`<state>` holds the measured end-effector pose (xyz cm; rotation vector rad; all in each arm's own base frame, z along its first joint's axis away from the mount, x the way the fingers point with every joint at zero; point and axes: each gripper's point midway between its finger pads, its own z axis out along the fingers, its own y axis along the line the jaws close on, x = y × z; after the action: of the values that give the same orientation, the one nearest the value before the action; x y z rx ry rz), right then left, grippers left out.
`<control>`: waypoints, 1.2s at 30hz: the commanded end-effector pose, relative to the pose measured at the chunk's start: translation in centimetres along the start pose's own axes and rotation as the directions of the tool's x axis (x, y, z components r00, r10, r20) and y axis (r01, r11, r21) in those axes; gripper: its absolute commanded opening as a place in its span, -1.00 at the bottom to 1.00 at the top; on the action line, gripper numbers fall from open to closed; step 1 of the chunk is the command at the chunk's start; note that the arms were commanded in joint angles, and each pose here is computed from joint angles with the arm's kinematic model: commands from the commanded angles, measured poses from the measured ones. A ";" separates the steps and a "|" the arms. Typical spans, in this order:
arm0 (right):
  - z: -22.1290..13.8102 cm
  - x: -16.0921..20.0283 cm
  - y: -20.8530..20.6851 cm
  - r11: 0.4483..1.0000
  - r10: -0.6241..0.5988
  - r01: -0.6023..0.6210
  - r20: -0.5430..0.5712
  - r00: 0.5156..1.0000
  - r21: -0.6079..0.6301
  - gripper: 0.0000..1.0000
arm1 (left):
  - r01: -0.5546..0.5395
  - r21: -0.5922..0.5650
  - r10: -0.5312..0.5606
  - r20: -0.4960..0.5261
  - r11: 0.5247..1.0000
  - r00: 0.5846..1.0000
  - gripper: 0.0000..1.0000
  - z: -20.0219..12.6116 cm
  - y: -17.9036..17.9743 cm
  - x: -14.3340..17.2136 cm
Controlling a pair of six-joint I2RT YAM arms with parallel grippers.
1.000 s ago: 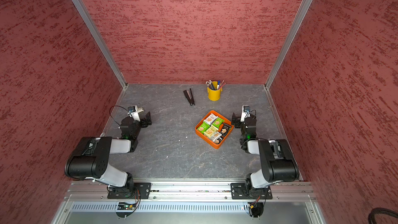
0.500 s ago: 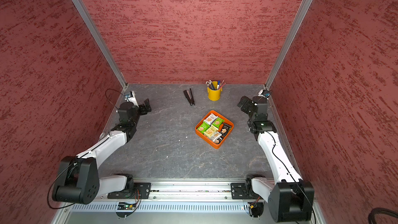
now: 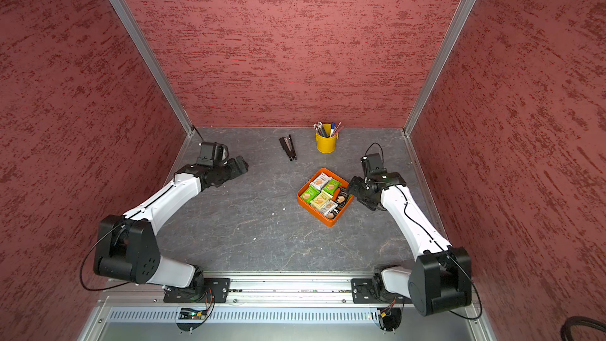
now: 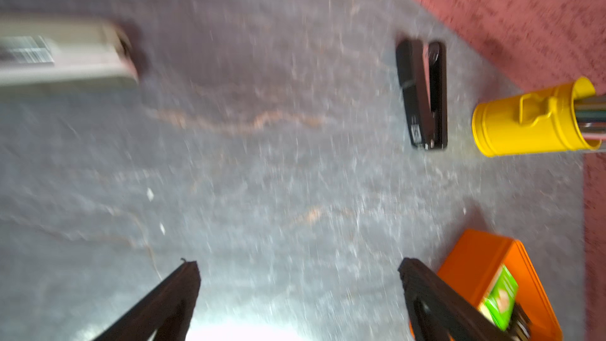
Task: Take the cookies out of the storage box
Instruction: Pick up the storage box at the center of the board.
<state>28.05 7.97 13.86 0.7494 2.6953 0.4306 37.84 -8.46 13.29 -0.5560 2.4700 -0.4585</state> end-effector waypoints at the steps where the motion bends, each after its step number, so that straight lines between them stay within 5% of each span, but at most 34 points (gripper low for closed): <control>1: 0.3 2.5 0.2 1.000 0.026 -0.027 -0.062 0.998 -0.003 0.36 | 0.102 0.019 -0.099 -0.126 0.995 0.987 1.00 -0.5 0.1 3.9; 14: 6.3 2.8 2.0 0.993 -0.068 0.082 -0.152 0.986 0.085 -0.18 | 0.096 -0.008 -0.096 -0.231 0.995 0.968 0.99 -0.3 0.8 7.2; 19: 6.9 2.8 1.2 0.988 -0.087 0.105 -0.151 0.985 0.116 -0.23 | 0.112 -0.002 -0.110 -0.220 0.994 0.969 0.99 -0.5 0.7 7.1; 32: 8.2 2.2 1.8 0.970 -0.179 0.205 -0.186 0.966 0.128 -1.00 | 0.146 -0.006 -0.144 -0.209 0.989 0.967 0.99 -0.8 0.4 6.6; 36: 7.3 1.9 3.3 0.960 -0.250 0.270 -0.204 0.946 0.076 -1.00 | 0.167 -0.007 -0.164 -0.201 0.986 0.966 0.99 -0.9 0.6 6.7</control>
<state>29.11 11.96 5.86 0.5144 3.0045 0.2409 32.38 -10.92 10.18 -0.7305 2.6440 -0.5995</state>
